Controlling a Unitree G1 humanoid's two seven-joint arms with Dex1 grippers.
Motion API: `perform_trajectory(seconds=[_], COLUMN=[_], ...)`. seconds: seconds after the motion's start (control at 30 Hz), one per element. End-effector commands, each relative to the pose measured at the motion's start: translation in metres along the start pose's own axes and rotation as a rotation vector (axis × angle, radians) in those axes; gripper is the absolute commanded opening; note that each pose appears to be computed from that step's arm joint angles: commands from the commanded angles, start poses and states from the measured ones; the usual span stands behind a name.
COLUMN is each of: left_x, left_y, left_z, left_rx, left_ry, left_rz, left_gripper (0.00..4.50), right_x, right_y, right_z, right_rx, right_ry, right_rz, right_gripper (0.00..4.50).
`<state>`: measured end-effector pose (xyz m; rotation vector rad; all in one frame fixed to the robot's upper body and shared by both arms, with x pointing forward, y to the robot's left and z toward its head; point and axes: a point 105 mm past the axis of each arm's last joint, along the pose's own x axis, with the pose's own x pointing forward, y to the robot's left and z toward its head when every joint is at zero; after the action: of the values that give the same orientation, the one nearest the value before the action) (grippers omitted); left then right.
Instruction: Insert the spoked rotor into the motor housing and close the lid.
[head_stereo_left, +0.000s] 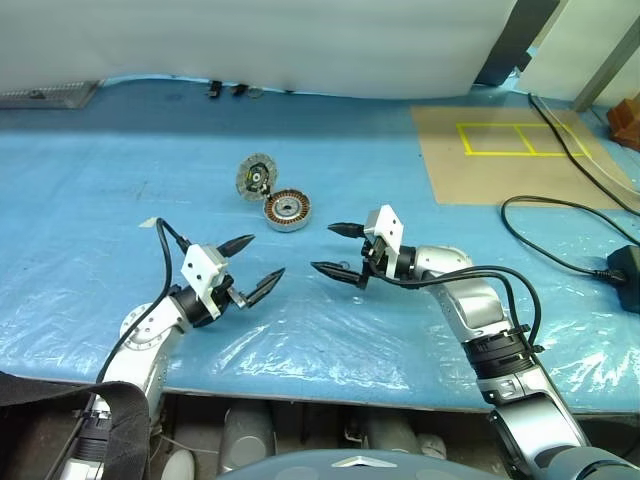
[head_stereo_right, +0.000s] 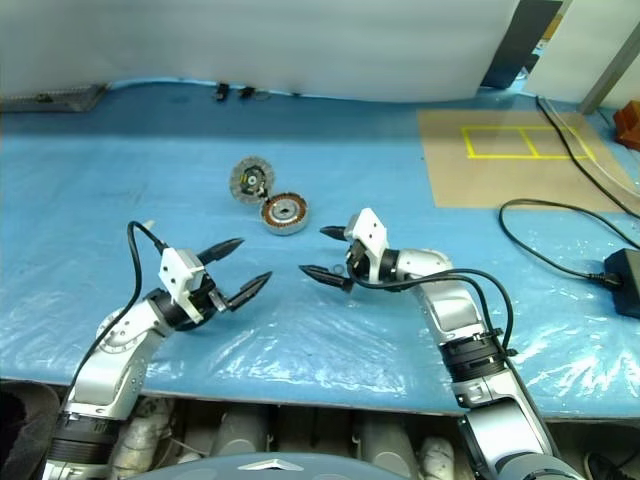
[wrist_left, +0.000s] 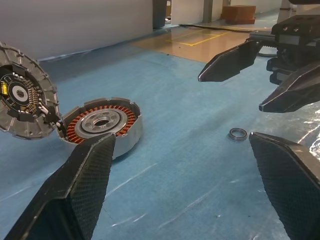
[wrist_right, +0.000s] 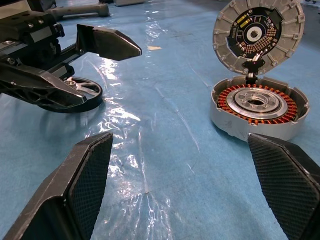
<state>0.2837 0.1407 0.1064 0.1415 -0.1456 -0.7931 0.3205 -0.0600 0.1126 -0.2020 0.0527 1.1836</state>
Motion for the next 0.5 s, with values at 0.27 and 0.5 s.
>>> perform_trajectory(seconds=[0.27,0.5], left_x=[-0.0031,-0.0084], left_y=[0.0069,0.0063], left_z=[0.0164,0.0170], left_rx=[0.042,0.040], left_ry=[-0.045,-0.043], left_rz=[0.028,0.044], left_gripper=[4.48,4.48], right_x=[0.0080,0.0122], right_y=[-0.0015,0.0034], right_z=[0.0144,0.0113], right_rx=[-0.014,-0.010], right_ry=[-0.040,-0.036], right_rz=[0.035,0.058], right_gripper=[4.50,4.50])
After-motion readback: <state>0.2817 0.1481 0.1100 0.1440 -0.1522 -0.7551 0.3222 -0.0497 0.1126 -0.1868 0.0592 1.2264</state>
